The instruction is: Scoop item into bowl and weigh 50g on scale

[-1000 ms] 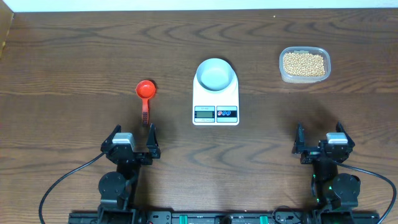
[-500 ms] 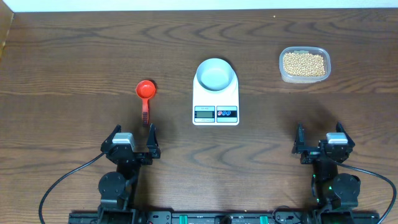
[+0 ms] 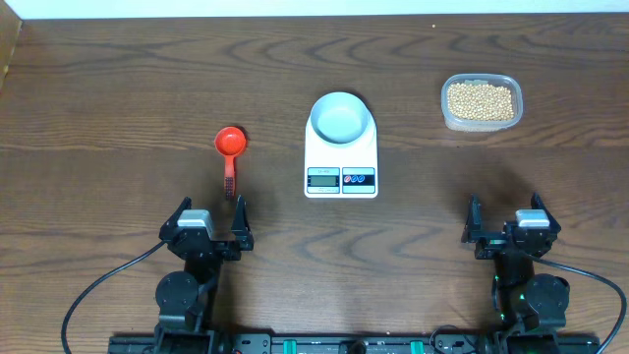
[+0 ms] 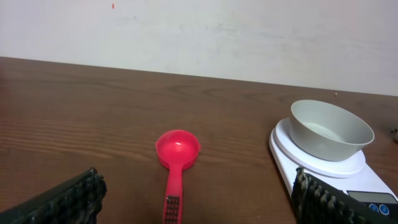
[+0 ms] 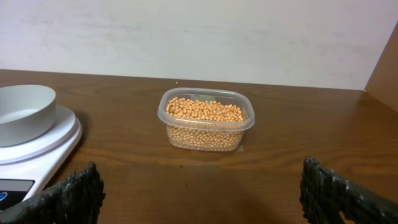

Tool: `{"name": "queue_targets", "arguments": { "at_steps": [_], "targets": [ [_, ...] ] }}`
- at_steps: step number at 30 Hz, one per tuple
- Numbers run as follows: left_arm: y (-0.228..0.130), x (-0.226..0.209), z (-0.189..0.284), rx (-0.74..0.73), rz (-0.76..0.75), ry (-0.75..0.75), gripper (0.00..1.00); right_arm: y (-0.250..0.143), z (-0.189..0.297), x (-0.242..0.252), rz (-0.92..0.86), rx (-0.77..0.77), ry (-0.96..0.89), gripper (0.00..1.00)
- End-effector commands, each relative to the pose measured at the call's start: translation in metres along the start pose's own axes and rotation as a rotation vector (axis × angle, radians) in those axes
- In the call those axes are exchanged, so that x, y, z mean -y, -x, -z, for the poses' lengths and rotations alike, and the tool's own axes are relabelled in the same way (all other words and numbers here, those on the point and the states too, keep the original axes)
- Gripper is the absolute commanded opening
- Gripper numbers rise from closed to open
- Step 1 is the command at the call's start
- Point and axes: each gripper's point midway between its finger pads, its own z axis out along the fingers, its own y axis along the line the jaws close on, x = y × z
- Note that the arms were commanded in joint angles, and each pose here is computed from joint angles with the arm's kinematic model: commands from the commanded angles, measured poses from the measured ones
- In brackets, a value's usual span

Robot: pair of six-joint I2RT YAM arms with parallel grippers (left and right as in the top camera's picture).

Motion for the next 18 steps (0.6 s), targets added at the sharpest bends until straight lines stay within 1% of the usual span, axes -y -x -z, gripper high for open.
{"name": "queue_targets", "arguments": {
  "at_steps": [1,9,18],
  "targets": [
    [-0.017,-0.004,-0.001,-0.057,-0.011,0.019,0.98,-0.001,0.0,0.001,0.012,-0.004,-0.005,0.99],
    [-0.016,-0.004,-0.001,-0.056,-0.01,0.019,0.98,-0.001,0.0,0.002,0.012,-0.004,-0.005,0.99],
    [-0.002,-0.002,0.002,-0.03,-0.01,0.016,0.98,-0.001,0.0,0.002,0.012,-0.004,-0.005,0.99]
  ]
}}
